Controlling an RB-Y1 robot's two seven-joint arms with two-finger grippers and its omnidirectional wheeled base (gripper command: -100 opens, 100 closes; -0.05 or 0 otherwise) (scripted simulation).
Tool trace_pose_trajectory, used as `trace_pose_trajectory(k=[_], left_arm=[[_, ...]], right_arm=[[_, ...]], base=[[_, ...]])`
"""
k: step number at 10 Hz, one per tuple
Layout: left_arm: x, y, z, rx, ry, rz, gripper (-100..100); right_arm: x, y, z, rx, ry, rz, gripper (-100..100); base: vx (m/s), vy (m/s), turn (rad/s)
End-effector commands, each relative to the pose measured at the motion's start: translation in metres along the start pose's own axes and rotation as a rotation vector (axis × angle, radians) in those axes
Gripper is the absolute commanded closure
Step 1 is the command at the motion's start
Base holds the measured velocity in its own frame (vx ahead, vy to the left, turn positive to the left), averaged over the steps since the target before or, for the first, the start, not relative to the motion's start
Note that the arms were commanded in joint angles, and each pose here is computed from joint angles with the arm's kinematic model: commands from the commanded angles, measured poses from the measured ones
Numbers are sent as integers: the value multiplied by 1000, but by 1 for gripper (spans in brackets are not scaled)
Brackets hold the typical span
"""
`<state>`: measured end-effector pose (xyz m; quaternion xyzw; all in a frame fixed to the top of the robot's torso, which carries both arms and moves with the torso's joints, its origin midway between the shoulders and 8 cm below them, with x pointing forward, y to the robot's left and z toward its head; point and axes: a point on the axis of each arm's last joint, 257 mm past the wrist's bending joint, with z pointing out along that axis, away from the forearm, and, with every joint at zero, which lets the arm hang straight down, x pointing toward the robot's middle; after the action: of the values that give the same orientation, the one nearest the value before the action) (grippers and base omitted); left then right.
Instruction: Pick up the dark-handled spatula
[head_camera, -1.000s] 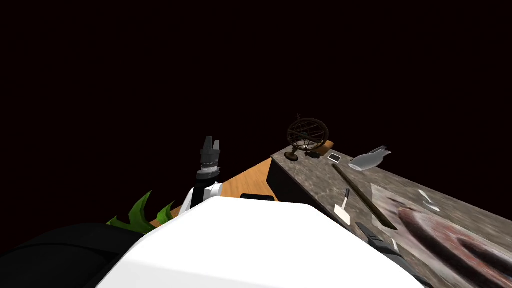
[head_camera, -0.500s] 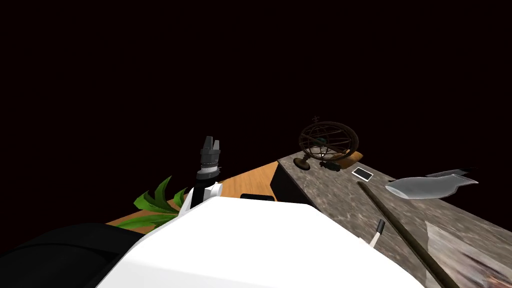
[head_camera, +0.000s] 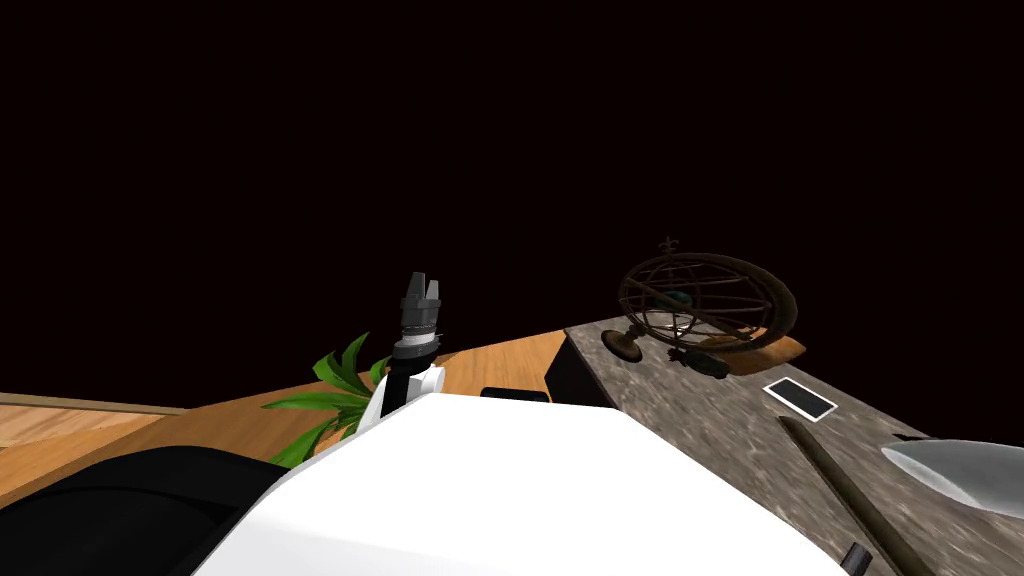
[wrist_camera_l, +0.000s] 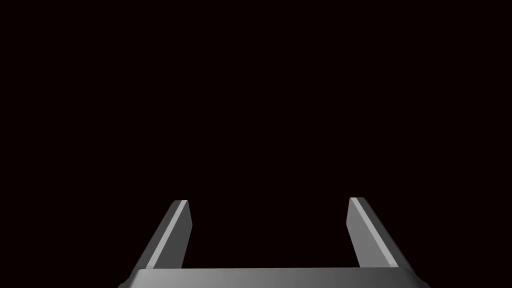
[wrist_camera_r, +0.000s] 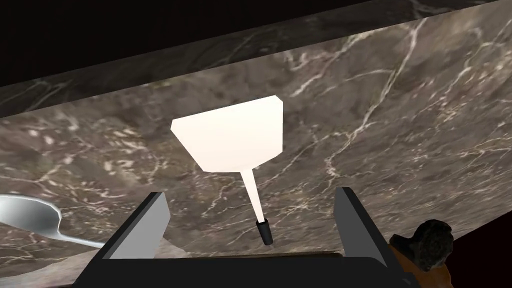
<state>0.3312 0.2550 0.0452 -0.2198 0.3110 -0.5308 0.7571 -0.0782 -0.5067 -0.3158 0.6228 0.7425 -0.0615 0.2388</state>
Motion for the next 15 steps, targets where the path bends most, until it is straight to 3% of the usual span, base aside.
trace_pose_trajectory(k=[1,6,8,9,10,15], left_arm=[[0,0,0,0,0,0,0],[0,0,0,0,0,0,0],[0,0,0,0,0,0,0],[0,0,0,0,0,0,0],[0,0,0,0,0,0,0],[0,0,0,0,0,0,0]], right_arm=[[7,-23,-3,70,34,10,-100],[26,-72,-13,225,119,15,-100],[25,-72,-12,226,121,13,-100],[25,-73,-13,229,121,15,0],[27,-79,-7,229,120,18,-100],[32,-88,5,231,121,24,-100]], base=[[40,-89,401],[12,-78,226],[3,-52,96],[1,-7,-3],[7,-9,24],[12,-9,19]])
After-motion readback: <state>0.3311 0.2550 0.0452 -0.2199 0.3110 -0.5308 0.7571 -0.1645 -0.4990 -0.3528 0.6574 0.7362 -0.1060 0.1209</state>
